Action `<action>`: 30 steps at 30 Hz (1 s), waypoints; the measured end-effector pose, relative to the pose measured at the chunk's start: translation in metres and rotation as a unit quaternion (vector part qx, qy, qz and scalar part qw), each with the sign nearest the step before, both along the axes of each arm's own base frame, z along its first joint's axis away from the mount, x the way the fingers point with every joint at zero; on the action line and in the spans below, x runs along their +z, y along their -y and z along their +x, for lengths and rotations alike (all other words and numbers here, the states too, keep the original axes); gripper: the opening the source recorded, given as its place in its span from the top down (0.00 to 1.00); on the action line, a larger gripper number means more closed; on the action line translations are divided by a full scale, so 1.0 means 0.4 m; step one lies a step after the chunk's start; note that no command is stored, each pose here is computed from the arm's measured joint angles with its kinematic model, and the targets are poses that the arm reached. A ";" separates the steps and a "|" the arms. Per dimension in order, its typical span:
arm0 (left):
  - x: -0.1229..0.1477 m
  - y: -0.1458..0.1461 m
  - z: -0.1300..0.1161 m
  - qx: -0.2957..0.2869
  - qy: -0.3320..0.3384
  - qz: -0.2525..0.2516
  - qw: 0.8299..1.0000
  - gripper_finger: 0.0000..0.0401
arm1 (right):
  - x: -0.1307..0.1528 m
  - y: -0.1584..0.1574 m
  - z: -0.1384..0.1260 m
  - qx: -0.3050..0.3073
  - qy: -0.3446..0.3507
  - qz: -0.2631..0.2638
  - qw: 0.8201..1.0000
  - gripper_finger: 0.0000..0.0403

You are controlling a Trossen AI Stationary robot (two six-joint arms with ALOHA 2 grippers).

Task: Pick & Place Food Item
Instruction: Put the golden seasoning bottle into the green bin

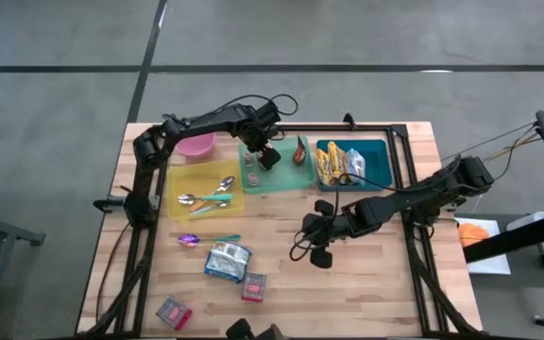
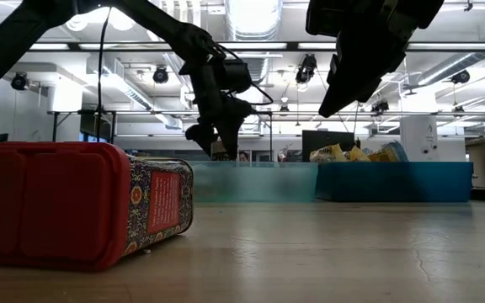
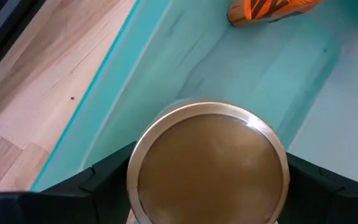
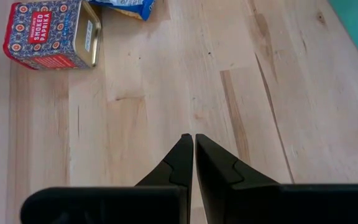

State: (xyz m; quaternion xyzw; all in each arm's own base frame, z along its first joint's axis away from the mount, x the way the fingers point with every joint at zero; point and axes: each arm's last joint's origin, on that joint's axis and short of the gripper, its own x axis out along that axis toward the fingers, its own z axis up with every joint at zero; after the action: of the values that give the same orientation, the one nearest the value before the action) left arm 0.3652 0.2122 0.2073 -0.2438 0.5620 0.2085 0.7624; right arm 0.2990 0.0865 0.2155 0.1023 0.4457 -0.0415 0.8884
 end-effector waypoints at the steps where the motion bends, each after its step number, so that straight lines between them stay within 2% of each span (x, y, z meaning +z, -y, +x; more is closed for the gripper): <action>1: 0.000 0.000 0.000 0.000 0.000 0.000 1.000 0.24 | 0.000 0.000 0.000 0.000 0.000 0.000 1.000 0.96; 17: -0.006 0.002 -0.002 0.000 -0.010 -0.005 1.000 0.23 | 0.000 0.000 -0.001 0.001 -0.002 -0.001 1.000 0.96; 30: 0.030 0.005 -0.007 0.008 0.006 0.006 1.000 0.22 | 0.000 0.000 -0.001 0.003 -0.002 -0.002 1.000 0.96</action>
State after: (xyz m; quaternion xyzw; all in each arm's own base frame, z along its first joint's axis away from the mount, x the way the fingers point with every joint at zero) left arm 0.3626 0.2102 0.2194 -0.2451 0.5539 0.2168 0.7656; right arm 0.2988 0.0864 0.2153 0.0986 0.4473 -0.0399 0.8880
